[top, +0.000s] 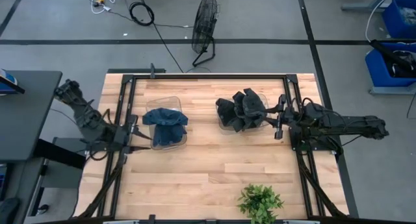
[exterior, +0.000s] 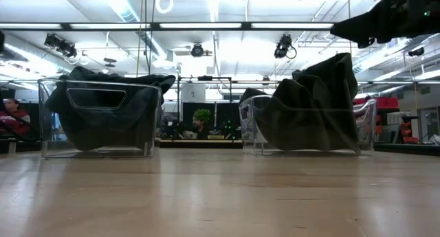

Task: Pick & Place hat
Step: Return to Home Position

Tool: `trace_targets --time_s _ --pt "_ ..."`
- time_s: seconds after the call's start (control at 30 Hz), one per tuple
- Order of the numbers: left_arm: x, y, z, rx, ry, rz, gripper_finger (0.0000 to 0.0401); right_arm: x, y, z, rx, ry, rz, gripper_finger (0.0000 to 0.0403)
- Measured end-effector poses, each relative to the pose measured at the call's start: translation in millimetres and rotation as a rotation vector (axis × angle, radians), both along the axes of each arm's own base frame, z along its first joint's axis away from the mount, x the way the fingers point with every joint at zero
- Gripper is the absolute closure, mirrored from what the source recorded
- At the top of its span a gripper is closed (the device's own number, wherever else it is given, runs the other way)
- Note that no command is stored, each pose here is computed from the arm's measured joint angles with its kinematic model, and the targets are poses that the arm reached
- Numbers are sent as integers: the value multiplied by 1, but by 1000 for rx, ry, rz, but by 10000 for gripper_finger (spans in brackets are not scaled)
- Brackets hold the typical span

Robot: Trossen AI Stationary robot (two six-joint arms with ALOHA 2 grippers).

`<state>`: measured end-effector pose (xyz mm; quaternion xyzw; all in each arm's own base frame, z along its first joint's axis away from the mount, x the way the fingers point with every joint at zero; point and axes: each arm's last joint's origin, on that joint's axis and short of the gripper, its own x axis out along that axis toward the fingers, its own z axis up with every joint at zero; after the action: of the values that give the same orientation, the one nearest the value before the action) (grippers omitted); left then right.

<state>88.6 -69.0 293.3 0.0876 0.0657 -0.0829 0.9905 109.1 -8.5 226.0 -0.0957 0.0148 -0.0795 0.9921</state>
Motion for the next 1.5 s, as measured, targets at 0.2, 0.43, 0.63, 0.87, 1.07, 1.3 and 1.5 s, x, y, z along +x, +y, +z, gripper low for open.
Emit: trace_targets --time_s 0.2,0.43,0.63,0.87,1.07,1.3,1.5 --pt "8 12 -35 -21 -9 65 247 0 -2 -2 1 16 -16 286" --pt "1 31 -59 -83 -135 93 247 0 -4 -3 27 25 -35 286" --pt "-6 41 -69 -112 -194 84 247 -1 -7 -3 61 22 -63 286" --pt "-8 48 -83 -93 -205 131 247 -1 -9 -4 62 32 -66 286" --pt "-5 49 -90 -87 -201 135 247 -1 -8 -3 63 23 2 286" --pt "-4 51 -90 -84 -199 118 247 2 -8 -14 59 -17 4 286" --pt "-4 51 -90 -83 -198 81 247 3 -9 -26 58 -7 2 286"
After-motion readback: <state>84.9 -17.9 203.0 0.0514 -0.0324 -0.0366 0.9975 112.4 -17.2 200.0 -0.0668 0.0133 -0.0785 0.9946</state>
